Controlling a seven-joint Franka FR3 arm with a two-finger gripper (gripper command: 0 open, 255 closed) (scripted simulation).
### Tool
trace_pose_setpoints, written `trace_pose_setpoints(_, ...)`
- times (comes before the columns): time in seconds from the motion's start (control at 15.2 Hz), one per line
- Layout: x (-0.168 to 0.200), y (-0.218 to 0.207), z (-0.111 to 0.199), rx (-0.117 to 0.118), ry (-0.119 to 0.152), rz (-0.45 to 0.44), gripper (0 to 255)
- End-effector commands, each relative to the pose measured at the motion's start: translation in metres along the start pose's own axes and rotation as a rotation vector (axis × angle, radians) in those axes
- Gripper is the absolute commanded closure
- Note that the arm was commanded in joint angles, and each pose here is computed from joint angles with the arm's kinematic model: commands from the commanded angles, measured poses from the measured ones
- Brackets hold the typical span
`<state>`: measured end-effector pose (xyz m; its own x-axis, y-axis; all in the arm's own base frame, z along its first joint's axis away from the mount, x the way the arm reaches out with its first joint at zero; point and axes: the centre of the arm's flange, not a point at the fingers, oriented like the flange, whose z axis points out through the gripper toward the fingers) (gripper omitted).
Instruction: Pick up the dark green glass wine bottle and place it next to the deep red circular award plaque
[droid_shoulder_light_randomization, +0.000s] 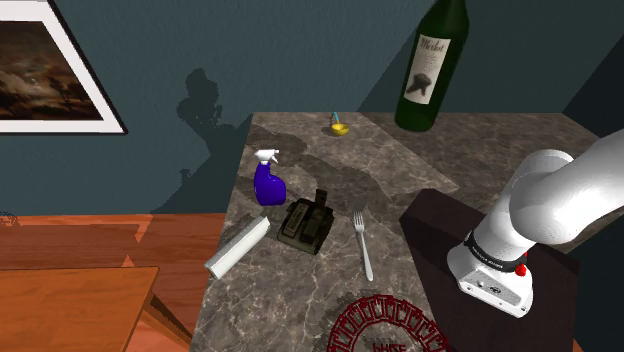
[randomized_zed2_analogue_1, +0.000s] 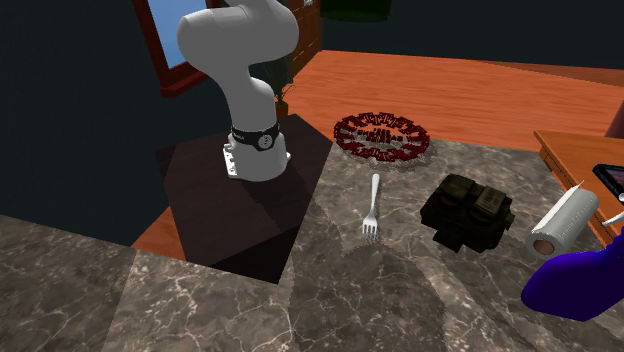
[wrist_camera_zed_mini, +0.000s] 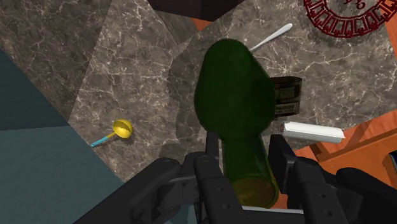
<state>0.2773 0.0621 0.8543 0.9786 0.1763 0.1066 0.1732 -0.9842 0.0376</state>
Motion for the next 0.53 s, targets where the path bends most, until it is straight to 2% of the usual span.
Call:
trace_pose_setpoints(0.0,0.0,-0.027,-0.001,0.0,0.0,0.002,255)
trace_pose_setpoints(0.46,0.001,-0.119,-0.004,0.0,0.0,0.002,255)
